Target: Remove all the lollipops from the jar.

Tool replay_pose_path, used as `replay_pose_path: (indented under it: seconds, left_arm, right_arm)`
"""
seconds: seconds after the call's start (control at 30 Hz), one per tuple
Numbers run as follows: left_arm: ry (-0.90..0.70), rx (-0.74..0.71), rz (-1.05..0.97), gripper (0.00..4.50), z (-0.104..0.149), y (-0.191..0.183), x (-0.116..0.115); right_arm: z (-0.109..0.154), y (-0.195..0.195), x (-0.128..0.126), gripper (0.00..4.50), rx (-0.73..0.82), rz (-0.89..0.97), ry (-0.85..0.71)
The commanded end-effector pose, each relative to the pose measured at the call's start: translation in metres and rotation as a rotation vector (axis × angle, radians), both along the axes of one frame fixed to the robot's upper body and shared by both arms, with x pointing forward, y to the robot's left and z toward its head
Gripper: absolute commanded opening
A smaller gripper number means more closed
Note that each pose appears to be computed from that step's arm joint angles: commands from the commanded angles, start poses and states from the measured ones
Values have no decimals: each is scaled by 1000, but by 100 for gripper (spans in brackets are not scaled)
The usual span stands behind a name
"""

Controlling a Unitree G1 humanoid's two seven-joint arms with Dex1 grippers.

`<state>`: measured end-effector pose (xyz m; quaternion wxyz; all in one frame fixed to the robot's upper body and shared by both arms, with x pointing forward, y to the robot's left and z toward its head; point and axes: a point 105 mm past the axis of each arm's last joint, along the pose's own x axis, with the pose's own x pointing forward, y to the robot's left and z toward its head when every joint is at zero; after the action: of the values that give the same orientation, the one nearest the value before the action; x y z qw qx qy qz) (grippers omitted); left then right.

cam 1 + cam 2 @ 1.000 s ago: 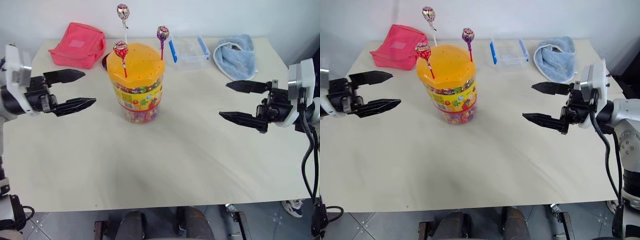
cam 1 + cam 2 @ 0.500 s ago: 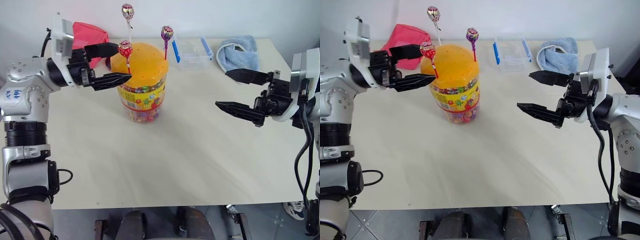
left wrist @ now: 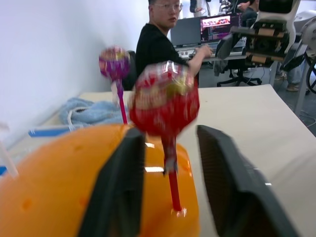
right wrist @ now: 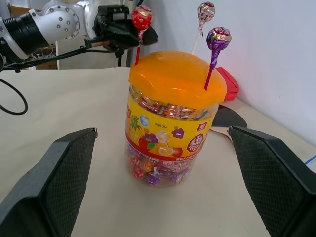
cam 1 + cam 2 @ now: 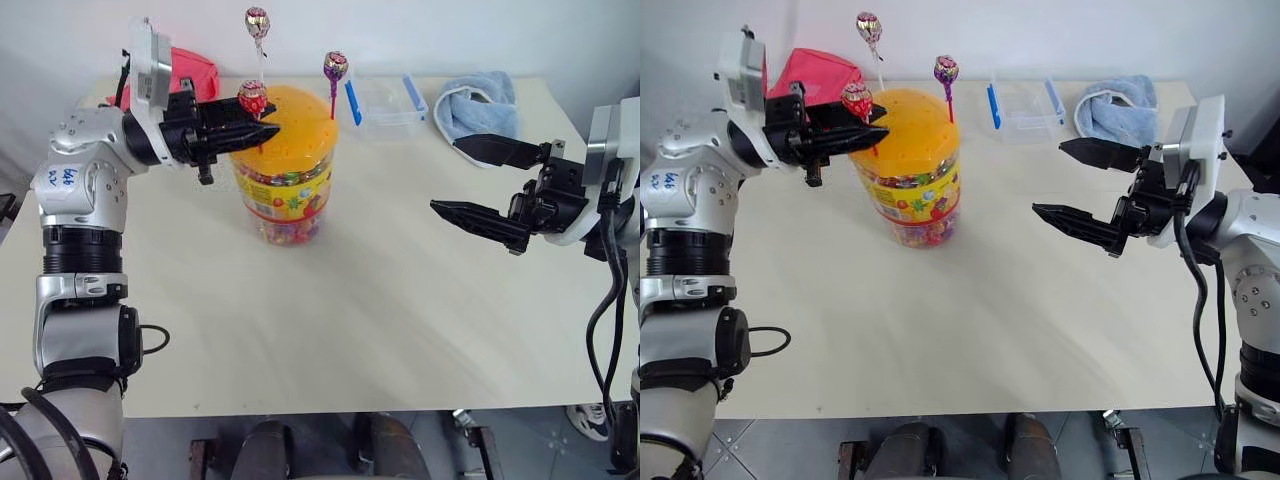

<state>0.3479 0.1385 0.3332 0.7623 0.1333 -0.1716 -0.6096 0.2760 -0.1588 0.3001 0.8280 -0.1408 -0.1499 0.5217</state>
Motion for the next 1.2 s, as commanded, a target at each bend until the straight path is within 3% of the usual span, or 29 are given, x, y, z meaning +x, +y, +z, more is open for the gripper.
replay_pose_path:
  seconds: [0.03, 0.07, 0.4, 0.53, 0.67, 0.83, 1.0, 1.2]
  left_arm:
    - [-49, -13, -11, 20, 19, -2, -5]
    - [-53, -17, -12, 4, 22, -3, -6]
    - [-118, -61, 78, 4, 58, -2, -2]
    - [-108, -102, 277, 4, 73, 17, 8]
    - [-43, -99, 408, 4, 72, 33, 11]
    - [192, -85, 821, 4, 32, 110, 6]
    - [392, -29, 1021, 4, -16, 149, -13]
    - [715, 112, 1277, 4, -97, 196, -35]
  right_arm:
    - [14, -1, -9, 450, -4, 2, -67]
    - [14, -1, -9, 450, -6, 3, -67]
    - [21, -3, -6, 450, -21, 20, -87]
    - [25, -2, -5, 450, -32, 47, -92]
    - [25, -1, -8, 450, -39, 82, -88]
    - [28, 1, -13, 450, 0, 203, -68]
    - [19, 2, -6, 450, -50, 242, -24]
    - [16, 9, 6, 450, -67, 285, -13]
